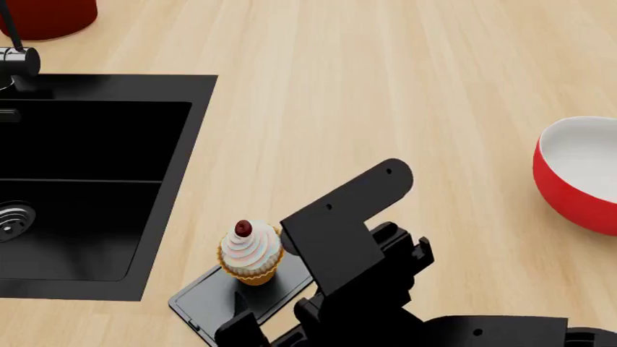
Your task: Move the fresh-baked cupcake off the tray onto the counter, and place the bowl used for mixing into the sink.
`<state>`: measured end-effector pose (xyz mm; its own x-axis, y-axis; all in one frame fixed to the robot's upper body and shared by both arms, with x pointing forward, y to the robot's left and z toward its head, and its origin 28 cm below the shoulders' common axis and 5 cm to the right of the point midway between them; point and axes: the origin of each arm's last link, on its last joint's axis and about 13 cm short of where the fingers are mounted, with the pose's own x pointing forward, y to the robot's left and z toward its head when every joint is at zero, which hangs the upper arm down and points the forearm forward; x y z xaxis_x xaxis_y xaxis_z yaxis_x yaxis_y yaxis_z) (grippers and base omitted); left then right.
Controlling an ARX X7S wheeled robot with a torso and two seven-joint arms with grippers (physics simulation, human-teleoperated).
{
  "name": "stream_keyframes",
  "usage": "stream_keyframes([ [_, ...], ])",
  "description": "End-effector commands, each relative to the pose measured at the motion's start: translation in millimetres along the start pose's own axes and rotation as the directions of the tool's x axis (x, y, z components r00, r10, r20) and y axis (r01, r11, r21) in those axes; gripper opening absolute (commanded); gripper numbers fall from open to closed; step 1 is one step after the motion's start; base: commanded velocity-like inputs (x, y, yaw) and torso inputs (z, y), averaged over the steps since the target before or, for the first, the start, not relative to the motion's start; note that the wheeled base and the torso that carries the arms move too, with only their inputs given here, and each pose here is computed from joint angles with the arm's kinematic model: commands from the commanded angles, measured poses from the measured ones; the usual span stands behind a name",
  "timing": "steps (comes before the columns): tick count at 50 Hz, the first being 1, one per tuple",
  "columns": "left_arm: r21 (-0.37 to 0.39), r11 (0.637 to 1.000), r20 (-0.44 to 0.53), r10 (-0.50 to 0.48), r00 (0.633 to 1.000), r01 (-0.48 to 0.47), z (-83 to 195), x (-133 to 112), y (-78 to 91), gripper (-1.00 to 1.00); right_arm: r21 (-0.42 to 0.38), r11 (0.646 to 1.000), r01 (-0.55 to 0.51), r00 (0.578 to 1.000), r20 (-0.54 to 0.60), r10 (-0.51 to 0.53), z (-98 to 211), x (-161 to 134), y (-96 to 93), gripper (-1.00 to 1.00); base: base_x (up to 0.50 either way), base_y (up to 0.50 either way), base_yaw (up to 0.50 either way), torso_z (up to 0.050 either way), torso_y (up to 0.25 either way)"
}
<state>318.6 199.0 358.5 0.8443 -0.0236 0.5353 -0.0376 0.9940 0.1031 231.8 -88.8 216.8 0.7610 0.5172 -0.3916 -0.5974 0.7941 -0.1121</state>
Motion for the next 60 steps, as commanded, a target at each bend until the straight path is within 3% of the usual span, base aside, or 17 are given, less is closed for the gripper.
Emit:
stream_keyframes([
  [1, -0.03, 0.999, 0.006, 0.014, 1.0, -0.014, 1, -1, 2.3, 1.0, 0.024, 1.0, -0.007, 1.0, -0.003, 0.007, -1, 0, 1.8, 1.0, 0.0, 0.0, 0.0, 0.0, 0.0],
  [9, -0.046, 0.999, 0.002, 0.02, 1.0, -0.02, 0, 0, 3.1, 1.0, 0.029, 0.999, -0.017, 0.999, -0.027, 0.018, -4, 3, 2.3, 1.0, 0.0, 0.0, 0.0, 0.0, 0.0],
  [10, -0.049, 0.999, 0.004, 0.023, 1.0, -0.023, 1, -1, 3.4, 1.0, 0.077, 0.997, -0.009, 0.996, -0.093, 0.016, -19, 27, -12.8, 1.0, 0.0, 0.0, 0.0, 0.0, 0.0],
  [12, -0.055, 0.998, 0.002, 0.027, 1.0, -0.027, 0, 0, 3.8, 1.0, 0.037, 0.999, -0.032, 0.999, -0.044, 0.033, -47, 47, -30.4, 1.0, 0.0, 0.0, 0.0, 0.0, 0.0],
  [13, -0.055, 0.998, 0.001, 0.024, 1.0, -0.024, 0, -1, 3.5, 1.0, 0.015, 1.0, -0.002, 0.999, -0.05, 0.003, -47, 47, -32.5, 1.0, 0.0, 0.0, 0.0, 0.0, 0.0],
  [17, -0.055, 0.998, 0.003, 0.025, 1.0, -0.025, 0, -1, 3.6, 1.0, 0.009, 1.0, 0.004, 0.999, -0.046, -0.003, -45, 46, -31.9, 1.0, 0.0, 0.0, 0.0, 0.0, 0.0],
  [18, -0.056, 0.998, 0.002, 0.027, 1.0, -0.027, 0, -1, 3.7, 1.0, -0.001, 1.0, 0.005, 0.999, -0.051, -0.005, -17, 50, -29.2, 1.0, 0.0, 0.0, 0.0, 0.0, 0.0],
  [20, -0.054, 0.998, 0.004, 0.029, 1.0, -0.028, 0, -1, 3.6, 1.0, -0.017, 1.0, 0.008, 0.998, -0.058, -0.009, 0, 50, -25.2, 1.0, 0.0, 0.0, 0.0, 0.0, 0.0],
  [25, -0.055, 0.998, 0.004, 0.029, 1.0, -0.028, 1, -1, 3.8, 1.0, -0.028, 1.0, -0.002, 0.998, -0.058, 0.001, 13, 53, -20.2, 1.0, 0.0, 0.0, 0.0, 0.0, 0.0],
  [39, -0.054, 0.998, 0.004, 0.034, 0.999, -0.033, 1, -1, 4.2, 1.0, -0.031, 0.999, -0.039, 0.998, -0.057, 0.037, 14, 61, -18.2, 1.0, 0.0, 0.0, 0.0, 0.0, 0.0],
  [60, -0.042, 0.998, 0.001, 0.041, 0.999, -0.041, 1, -1, 4.2, 1.0, 0.0, 0.996, -0.09, 0.988, -0.125, 0.089, -9, 81, -17.5, 1.0, 0.0, 0.0, 0.0, 0.0, 0.0],
])
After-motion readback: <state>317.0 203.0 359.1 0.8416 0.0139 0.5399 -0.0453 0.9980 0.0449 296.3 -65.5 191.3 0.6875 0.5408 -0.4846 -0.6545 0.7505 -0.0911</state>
